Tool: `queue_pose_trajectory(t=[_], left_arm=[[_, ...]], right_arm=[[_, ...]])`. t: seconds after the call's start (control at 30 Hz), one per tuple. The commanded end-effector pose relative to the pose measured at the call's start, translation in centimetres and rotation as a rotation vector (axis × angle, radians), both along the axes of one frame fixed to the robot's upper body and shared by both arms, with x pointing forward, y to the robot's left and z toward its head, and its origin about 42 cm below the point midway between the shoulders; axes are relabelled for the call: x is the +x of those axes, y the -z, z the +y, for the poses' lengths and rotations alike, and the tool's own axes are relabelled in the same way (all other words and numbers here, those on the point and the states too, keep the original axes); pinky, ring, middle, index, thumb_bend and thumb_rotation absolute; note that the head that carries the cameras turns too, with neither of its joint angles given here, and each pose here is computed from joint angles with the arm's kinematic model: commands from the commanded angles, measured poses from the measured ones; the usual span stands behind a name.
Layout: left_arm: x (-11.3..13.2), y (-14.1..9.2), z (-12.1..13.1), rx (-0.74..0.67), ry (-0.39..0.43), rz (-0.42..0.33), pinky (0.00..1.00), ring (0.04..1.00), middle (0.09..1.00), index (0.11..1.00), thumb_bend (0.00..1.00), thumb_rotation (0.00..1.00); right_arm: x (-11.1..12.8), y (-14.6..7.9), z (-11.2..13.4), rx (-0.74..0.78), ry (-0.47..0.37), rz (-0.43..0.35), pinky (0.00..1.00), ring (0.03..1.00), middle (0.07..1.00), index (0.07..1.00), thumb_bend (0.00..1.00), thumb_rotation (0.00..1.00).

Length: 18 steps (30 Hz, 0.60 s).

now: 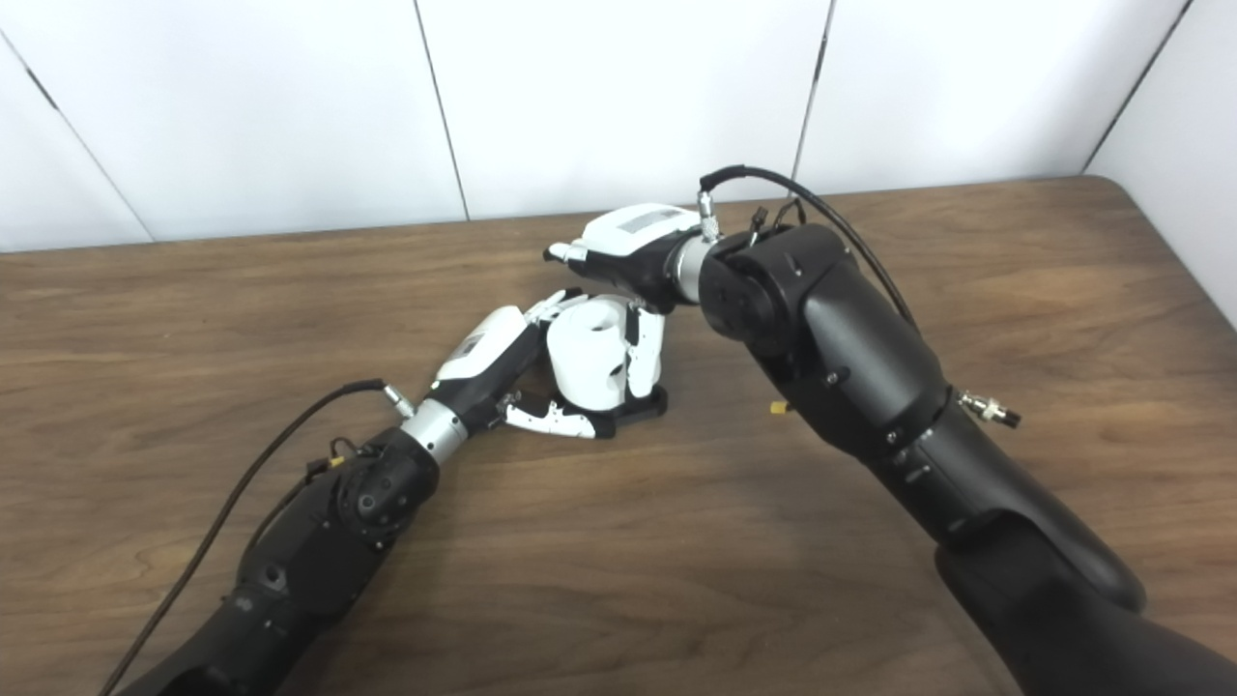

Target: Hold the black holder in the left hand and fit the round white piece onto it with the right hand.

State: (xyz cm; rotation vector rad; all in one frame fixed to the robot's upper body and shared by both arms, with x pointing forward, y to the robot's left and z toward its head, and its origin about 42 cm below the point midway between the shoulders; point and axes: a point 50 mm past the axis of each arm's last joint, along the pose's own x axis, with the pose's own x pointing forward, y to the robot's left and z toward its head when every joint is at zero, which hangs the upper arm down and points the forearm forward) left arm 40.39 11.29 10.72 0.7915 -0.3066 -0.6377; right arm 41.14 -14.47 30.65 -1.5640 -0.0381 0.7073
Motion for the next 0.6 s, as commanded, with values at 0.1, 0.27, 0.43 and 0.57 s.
queue_pose_trajectory(t=[0.1,0.27,0.43,0.57], left_arm=[[-2.55,4.72,0.89,0.110,0.024,0.185,0.95,1.000,0.930,0.481,0.52,0.06],[-2.49,4.81,0.95,0.110,0.025,0.186,0.96,1.000,0.935,0.481,0.52,0.06],[-2.40,4.78,1.09,0.108,0.021,0.188,0.95,1.000,0.935,0.481,0.52,0.06],[-2.29,4.64,1.09,0.113,0.018,0.190,0.95,1.000,0.934,0.481,0.52,0.06]], right_arm=[[0.25,-2.60,-0.24,0.021,0.003,-0.069,0.72,0.889,0.992,1.000,0.93,0.18],[0.07,-2.70,-0.37,0.017,0.005,-0.051,0.74,0.898,0.998,1.000,0.93,0.17],[-0.03,-2.97,-0.43,-0.037,0.002,-0.005,0.70,0.904,1.000,1.000,0.94,0.20],[-0.09,-3.21,-0.48,-0.104,0.013,0.056,0.68,0.882,1.000,1.000,0.98,0.19]])
